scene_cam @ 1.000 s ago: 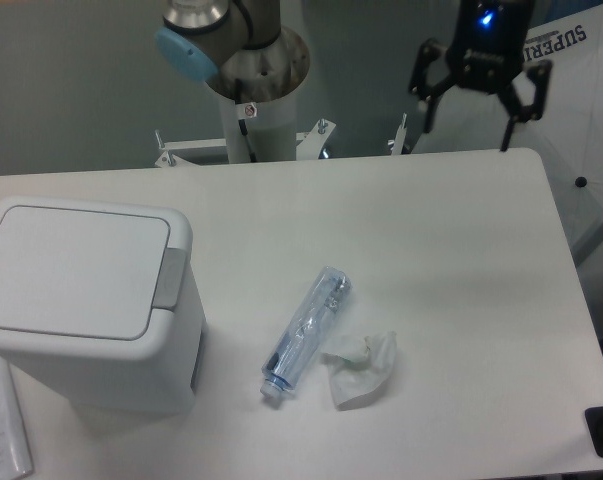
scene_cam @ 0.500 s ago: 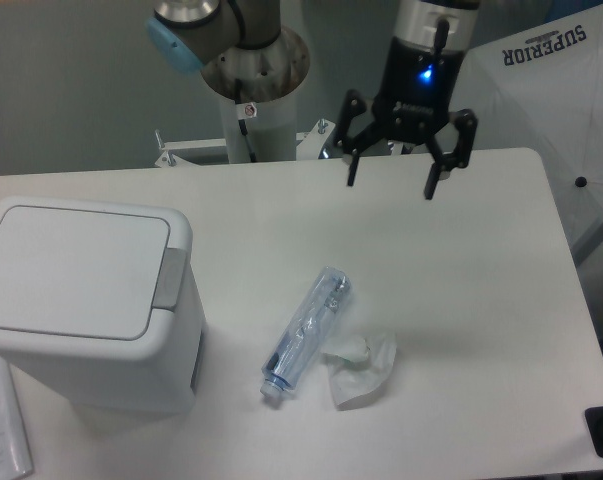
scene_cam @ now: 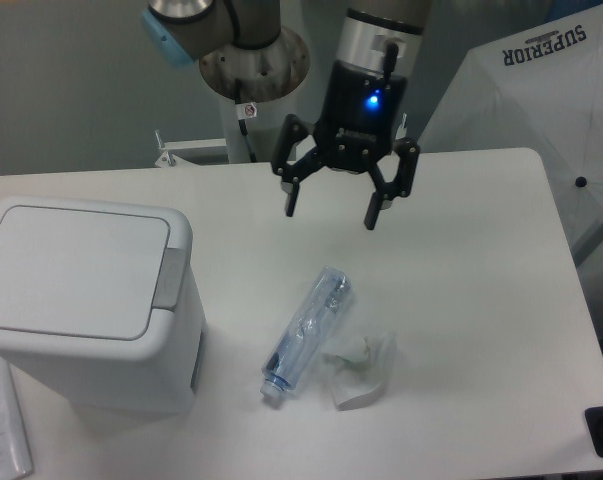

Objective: Open the trash can
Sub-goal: 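Move the open gripper from its raised position toward the white trash can, then lower the gripper beside the trash can lid's grey tab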

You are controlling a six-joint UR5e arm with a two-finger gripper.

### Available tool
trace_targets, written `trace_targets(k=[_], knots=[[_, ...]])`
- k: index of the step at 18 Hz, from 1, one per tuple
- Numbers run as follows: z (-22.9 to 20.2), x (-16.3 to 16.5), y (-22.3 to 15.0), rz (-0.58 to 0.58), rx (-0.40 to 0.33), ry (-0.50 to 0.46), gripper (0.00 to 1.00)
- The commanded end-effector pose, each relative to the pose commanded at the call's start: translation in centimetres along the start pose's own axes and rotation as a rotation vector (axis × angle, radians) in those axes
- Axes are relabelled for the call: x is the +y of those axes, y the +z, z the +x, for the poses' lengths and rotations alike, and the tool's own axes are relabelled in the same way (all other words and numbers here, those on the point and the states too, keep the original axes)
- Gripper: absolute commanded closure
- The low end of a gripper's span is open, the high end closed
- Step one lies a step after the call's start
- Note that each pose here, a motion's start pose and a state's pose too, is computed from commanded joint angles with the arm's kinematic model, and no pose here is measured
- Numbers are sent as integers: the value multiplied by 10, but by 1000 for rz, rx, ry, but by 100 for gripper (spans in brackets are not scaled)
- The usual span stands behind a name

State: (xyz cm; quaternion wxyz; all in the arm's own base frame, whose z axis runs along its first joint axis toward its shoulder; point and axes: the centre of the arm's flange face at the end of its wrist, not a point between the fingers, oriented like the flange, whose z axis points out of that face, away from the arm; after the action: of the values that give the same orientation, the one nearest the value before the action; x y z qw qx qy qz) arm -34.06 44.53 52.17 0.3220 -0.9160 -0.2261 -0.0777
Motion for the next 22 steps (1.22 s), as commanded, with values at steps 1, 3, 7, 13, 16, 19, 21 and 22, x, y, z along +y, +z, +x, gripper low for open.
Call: trace_targets(k=[1,3,7,13,16,19,21,22], knots=[[4,0,7,-6,9,3,0],[12,-5,17,0,17,8,0],[26,-10,48,-6,26,13,0],[39,-10,74,-39,29,41,0],[40,-9,78,-46,33,42,0],[45,-8,85,-56,41,47,0],[48,-9,85,-55,43,47,0],[48,-9,85,-55,44,48,0]])
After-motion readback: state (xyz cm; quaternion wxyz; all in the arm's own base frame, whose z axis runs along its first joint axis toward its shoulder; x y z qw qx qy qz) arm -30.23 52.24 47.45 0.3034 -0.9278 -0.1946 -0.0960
